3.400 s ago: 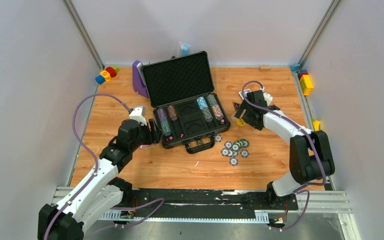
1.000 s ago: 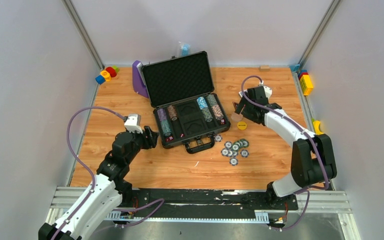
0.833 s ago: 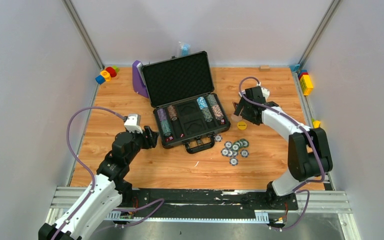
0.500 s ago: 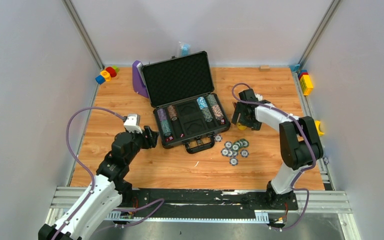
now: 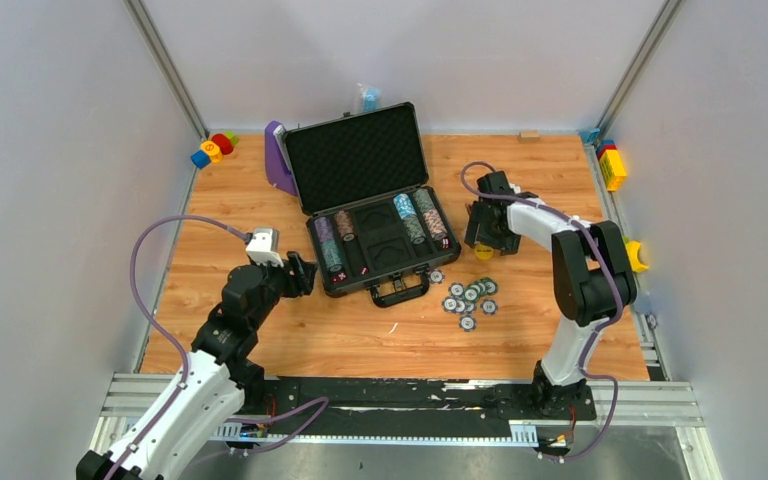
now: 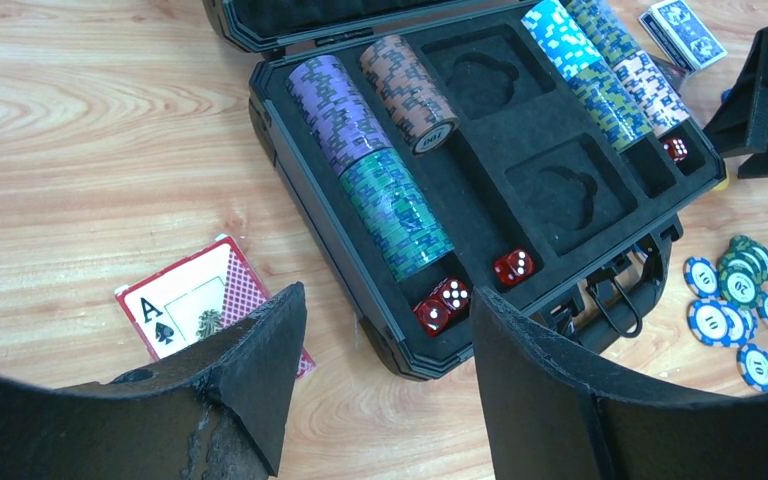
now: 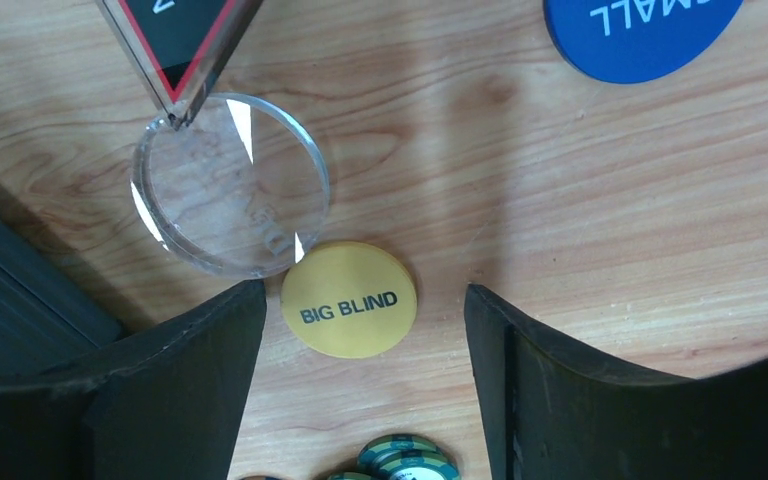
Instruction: Pack up texas hold em set
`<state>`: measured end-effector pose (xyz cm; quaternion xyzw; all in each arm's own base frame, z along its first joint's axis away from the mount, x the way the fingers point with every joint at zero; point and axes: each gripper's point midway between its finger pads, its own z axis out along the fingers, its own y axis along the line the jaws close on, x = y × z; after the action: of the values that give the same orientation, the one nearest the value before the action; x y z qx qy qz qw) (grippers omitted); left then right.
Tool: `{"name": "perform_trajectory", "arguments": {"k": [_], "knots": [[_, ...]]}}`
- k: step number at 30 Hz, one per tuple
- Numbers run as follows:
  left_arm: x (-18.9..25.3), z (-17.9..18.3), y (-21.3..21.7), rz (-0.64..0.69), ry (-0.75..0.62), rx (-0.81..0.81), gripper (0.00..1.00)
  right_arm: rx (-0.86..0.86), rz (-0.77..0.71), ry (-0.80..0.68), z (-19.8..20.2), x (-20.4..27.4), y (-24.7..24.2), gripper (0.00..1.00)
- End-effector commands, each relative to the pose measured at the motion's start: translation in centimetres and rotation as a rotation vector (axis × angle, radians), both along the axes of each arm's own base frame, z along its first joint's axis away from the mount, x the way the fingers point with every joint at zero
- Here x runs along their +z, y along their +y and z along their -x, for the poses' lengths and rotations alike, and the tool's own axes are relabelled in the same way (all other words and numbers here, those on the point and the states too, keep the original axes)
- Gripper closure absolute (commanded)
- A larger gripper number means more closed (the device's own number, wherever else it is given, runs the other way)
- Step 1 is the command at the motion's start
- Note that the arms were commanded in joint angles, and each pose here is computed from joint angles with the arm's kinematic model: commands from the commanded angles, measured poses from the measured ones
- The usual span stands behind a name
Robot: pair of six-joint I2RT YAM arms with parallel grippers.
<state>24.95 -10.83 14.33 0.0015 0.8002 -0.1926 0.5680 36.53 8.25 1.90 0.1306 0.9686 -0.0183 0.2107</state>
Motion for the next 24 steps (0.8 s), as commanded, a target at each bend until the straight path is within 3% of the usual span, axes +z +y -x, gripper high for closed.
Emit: {"name": "perform_trajectory", "arguments": {"k": [1,11,14,24], "knots": [[0.5,-0.2,0.2,0.011,-0.022,0.016,0.31,0.029,0.001,0.038,-0.2,-1.2,0.3,0.29],[0.4,-0.2,0.2,0.011,-0.020,0.017,0.31,0.037,0.077,0.104,1.4,-2.0,-0.1,0.43],[0.5,-0.2,0.2,0.011,-0.021,0.018,0.30,0.037,0.062,0.113,2.0,-2.0,0.2,0.51],[0.4,-0.2,0.2,0.010,-0.018,0.019,0.30,0.024,-0.025,-0.076,0.7,4.7,1.0,0.57]]}}
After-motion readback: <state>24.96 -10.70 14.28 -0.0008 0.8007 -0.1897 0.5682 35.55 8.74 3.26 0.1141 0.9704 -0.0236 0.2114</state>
